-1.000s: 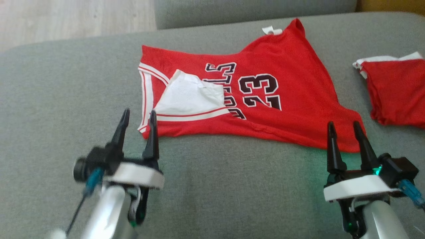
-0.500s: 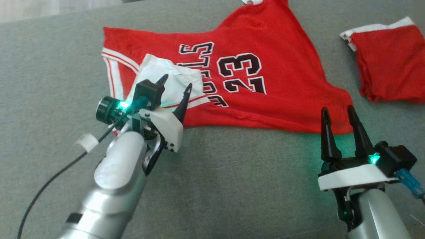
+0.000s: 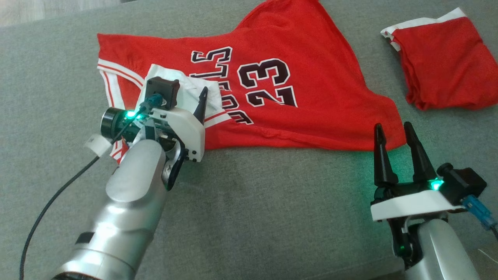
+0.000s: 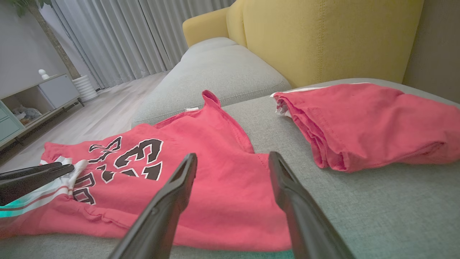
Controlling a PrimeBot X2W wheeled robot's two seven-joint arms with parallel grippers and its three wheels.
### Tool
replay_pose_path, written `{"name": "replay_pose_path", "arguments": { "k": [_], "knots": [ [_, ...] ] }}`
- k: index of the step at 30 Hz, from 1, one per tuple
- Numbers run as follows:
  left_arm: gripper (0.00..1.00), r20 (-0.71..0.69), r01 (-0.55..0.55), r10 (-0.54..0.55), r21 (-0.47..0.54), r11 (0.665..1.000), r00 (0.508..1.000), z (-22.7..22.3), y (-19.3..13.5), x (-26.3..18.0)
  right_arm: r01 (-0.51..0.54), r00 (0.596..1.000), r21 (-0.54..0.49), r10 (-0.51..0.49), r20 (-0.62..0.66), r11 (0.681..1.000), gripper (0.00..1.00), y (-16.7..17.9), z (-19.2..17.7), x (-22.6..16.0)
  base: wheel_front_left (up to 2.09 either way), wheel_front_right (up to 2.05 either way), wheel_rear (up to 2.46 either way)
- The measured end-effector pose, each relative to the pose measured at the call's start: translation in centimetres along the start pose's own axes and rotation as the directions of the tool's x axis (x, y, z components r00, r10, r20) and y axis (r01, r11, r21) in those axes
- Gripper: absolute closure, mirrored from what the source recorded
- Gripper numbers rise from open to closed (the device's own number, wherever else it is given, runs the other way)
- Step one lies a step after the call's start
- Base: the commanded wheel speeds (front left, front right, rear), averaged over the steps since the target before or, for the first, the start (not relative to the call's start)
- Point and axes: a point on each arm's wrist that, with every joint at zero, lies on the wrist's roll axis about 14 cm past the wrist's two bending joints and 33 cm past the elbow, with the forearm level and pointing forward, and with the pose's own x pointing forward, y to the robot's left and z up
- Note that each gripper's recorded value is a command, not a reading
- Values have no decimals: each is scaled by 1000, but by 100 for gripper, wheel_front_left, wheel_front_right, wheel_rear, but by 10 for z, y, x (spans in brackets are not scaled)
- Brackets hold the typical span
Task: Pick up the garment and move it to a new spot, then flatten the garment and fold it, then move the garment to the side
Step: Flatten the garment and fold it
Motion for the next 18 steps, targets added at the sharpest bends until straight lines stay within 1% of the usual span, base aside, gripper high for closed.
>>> {"name": "replay_pose_path", "arguments": {
  "k": [8, 9, 10, 13, 18],
  "knots": [
    [1, -37, 2, -3, -28, 1000, 999, -7, -2, 6, 6, 1000, 6, -6, -9, 1000, 0, -1, -3, -3, 0, 0, 0],
    [61, -46, 0, -1, -30, 1000, 999, -10, -2, 6, 6, 1000, 6, -6, -9, 1000, 0, -2, -3, -3, 0, 0, 0],
    [100, -51, 0, -1, -32, 999, 999, -11, -2, 6, 7, 1000, 6, -7, -10, 1000, 0, -2, -3, -3, 0, 0, 0],
    [100, -42, -7, 6, -35, 999, 999, -10, 0, 5, 4, 1000, 7, -4, -11, 1000, 0, -1, -3, -3, 0, 0, 0],
    [100, 55, -33, 36, -55, 998, 998, 10, 6, -4, -15, 1000, 10, 15, 0, 1000, 0, 6, 0, -3, 0, 0, 0]
  ]
}}
